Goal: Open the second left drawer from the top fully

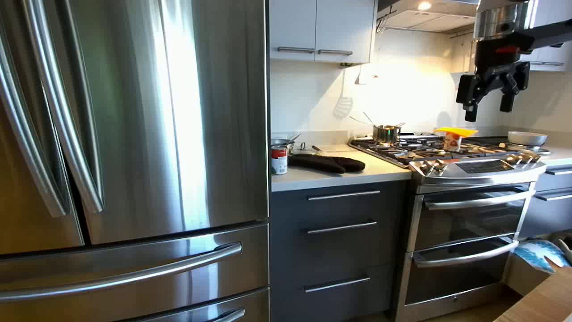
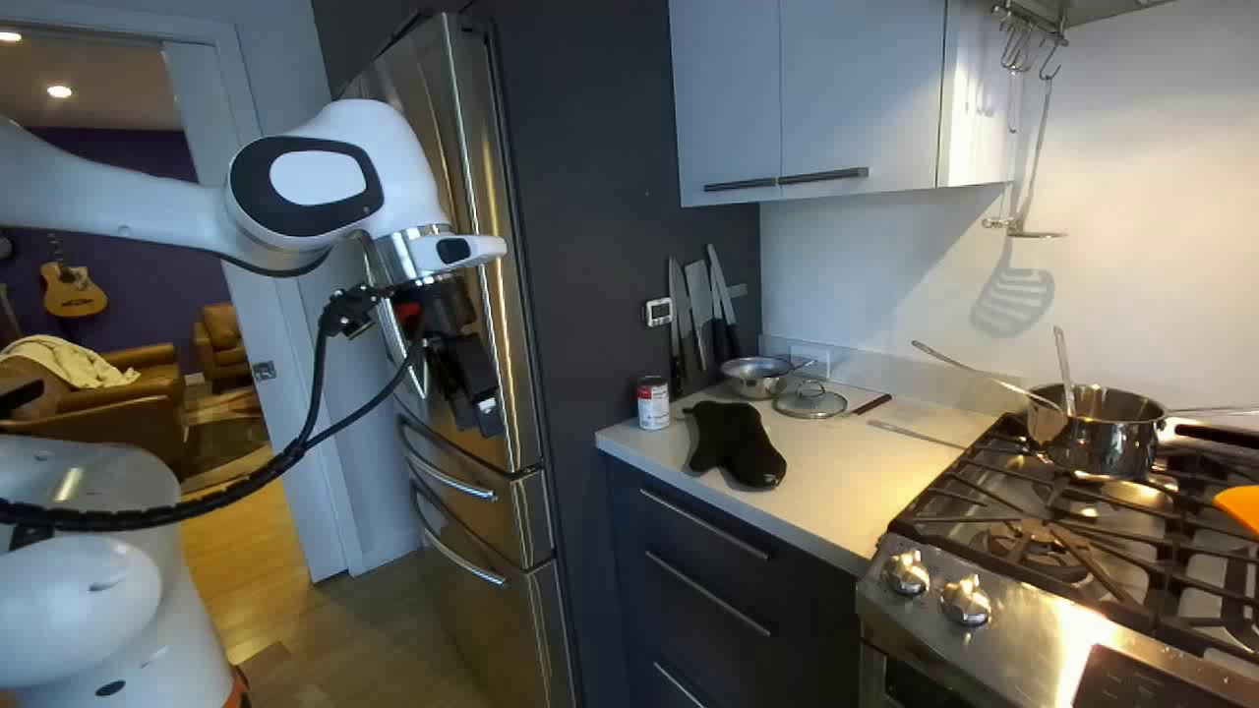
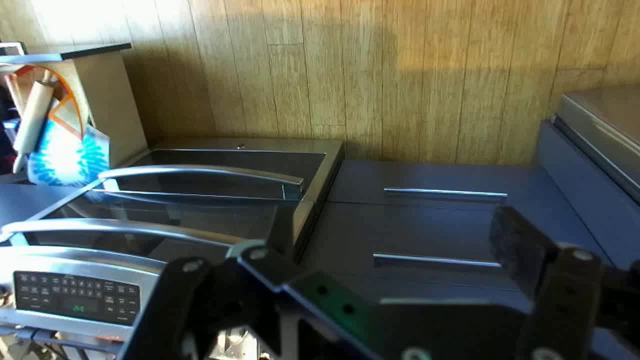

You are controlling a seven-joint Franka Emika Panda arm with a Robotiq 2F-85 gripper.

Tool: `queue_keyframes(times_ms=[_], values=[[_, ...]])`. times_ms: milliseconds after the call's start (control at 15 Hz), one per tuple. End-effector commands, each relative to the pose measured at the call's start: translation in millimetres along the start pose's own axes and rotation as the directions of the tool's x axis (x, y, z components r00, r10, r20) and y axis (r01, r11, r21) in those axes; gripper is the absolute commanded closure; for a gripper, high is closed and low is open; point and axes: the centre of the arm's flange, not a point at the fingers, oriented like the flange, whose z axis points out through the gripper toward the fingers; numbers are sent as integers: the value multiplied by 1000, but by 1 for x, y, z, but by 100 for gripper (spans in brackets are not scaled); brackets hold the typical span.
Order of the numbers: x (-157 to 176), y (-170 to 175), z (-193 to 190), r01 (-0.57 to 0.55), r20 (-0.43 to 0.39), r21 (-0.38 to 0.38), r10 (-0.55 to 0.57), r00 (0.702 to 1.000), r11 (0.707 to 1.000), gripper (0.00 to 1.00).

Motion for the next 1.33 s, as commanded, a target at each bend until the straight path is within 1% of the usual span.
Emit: queue_keyframes(times_ms=[0, 600, 667, 733, 800, 867, 1000, 1133, 1267], values=[[0, 0, 0, 0, 0, 0, 0, 1000, 1000, 0], [0, 0, 0, 0, 0, 0, 0, 1000, 1000, 0], [5, -7, 4, 34, -18, 2, -34, 999, 999, 0], [7, -18, 9, 94, -29, 20, -94, 995, 995, 0], [7, -33, 13, 170, -57, 14, -169, 984, 985, 0], [6, -48, 16, 218, -65, 47, -215, 975, 975, 0], [10, -80, 25, 318, -103, 64, -310, 945, 946, 0], [20, -109, 42, 420, -148, 68, -408, 901, 905, 0], [30, -130, 61, 518, -196, 55, -499, 844, 854, 0]])
